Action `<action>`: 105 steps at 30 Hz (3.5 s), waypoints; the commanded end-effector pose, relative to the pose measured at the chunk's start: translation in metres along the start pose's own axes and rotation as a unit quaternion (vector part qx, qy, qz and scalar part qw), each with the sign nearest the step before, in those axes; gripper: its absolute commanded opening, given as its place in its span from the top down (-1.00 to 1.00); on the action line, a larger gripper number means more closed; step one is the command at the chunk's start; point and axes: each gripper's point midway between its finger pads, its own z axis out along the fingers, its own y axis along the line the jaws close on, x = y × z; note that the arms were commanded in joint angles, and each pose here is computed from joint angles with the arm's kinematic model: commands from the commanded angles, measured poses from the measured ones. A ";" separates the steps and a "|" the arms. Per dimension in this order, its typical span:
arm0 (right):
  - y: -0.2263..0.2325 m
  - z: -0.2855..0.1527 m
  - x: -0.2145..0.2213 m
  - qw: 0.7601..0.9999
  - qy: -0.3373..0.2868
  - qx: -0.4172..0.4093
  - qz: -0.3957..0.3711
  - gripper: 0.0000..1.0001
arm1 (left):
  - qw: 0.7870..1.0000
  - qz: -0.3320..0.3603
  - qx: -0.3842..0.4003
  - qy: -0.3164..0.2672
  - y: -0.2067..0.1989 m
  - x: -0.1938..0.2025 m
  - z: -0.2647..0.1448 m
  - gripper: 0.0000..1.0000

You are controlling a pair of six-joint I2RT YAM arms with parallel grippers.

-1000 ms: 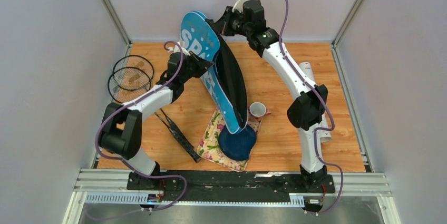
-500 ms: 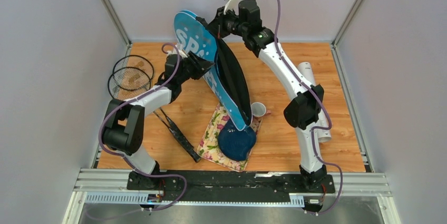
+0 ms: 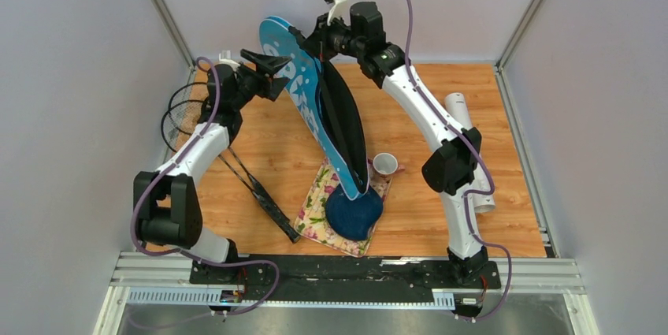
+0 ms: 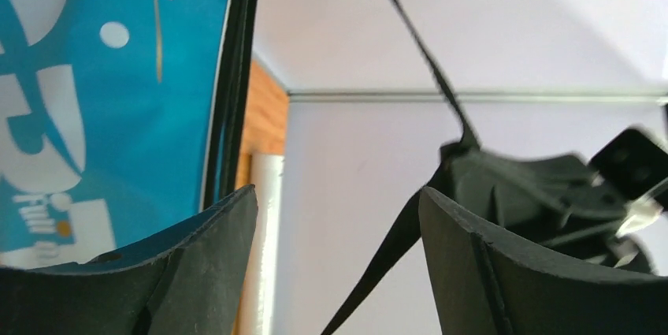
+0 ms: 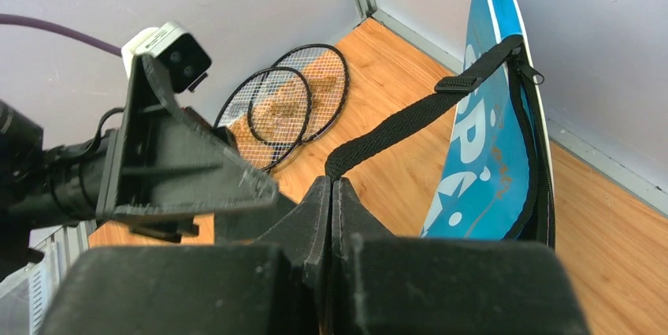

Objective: Pack up the badminton gear

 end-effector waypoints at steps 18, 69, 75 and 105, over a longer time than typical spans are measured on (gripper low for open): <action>0.051 -0.012 -0.016 0.997 -0.018 -0.046 -0.063 1.00 | 0.985 -0.112 0.088 -0.097 -0.061 -0.048 0.023 -0.68; -0.055 -0.038 0.166 0.957 0.127 0.218 0.142 -0.53 | 0.988 -0.099 0.114 -0.046 -0.091 -0.018 0.017 1.00; -0.069 -0.004 0.182 0.957 0.132 0.213 0.143 -0.53 | 0.988 -0.099 0.117 -0.036 -0.092 -0.014 0.014 1.00; -0.036 -0.052 0.016 0.895 -0.139 0.221 0.363 1.00 | 0.900 0.386 -0.145 0.142 0.001 -0.039 0.012 0.17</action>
